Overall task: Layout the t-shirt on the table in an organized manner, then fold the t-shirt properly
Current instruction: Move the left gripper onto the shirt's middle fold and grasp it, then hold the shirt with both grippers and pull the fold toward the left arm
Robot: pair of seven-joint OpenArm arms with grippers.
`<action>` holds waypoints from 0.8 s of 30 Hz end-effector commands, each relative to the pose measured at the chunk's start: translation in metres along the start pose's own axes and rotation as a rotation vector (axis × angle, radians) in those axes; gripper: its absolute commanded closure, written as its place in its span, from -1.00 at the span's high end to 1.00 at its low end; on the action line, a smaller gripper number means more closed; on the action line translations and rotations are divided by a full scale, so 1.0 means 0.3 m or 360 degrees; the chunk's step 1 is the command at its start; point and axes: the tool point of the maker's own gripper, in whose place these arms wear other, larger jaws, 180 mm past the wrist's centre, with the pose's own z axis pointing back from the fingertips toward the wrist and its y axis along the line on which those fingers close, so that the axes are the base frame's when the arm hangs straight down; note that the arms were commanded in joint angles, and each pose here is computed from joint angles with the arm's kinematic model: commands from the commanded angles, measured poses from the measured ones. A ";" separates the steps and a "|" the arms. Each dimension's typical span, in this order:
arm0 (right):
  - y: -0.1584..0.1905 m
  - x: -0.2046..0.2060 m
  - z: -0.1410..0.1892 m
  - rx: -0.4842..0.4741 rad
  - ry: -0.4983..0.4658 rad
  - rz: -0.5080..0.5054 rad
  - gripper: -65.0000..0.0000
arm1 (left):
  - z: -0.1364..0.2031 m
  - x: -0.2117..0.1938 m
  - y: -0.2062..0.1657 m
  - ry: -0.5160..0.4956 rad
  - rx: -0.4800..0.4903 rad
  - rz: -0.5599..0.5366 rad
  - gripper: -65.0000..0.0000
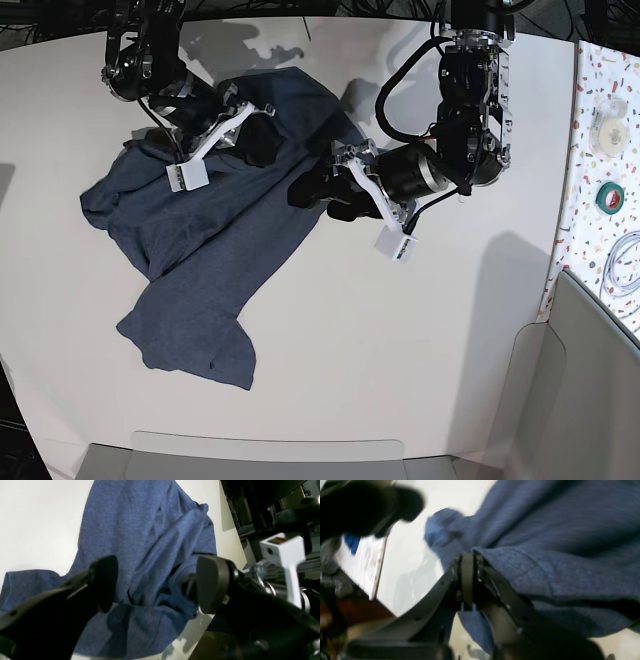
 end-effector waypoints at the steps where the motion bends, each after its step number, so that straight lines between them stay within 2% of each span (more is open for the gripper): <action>1: 0.020 0.028 0.006 0.0042 -0.0047 0.0052 -0.95 | -0.004 0.034 -0.042 -0.0037 -0.0059 -0.0055 0.46; 7: 0.041 0.008 -0.001 0.0071 -0.0017 0.0062 -0.95 | -0.037 -0.008 -0.092 0.0040 -0.0124 -0.0093 0.46; 13: 0.025 -0.009 0.009 0.0055 0.0023 0.0093 -0.95 | -0.028 -0.005 -0.096 0.0027 -0.0121 -0.0100 0.46; 19: 0.056 -0.028 -0.003 0.0102 0.0057 0.0110 -0.96 | -0.018 0.007 -0.108 0.0005 -0.0126 -0.0123 0.46; 24: 0.049 -0.041 0.004 0.0098 0.0078 0.0116 -0.96 | 0.014 -0.001 -0.053 -0.0042 -0.0058 -0.0028 0.46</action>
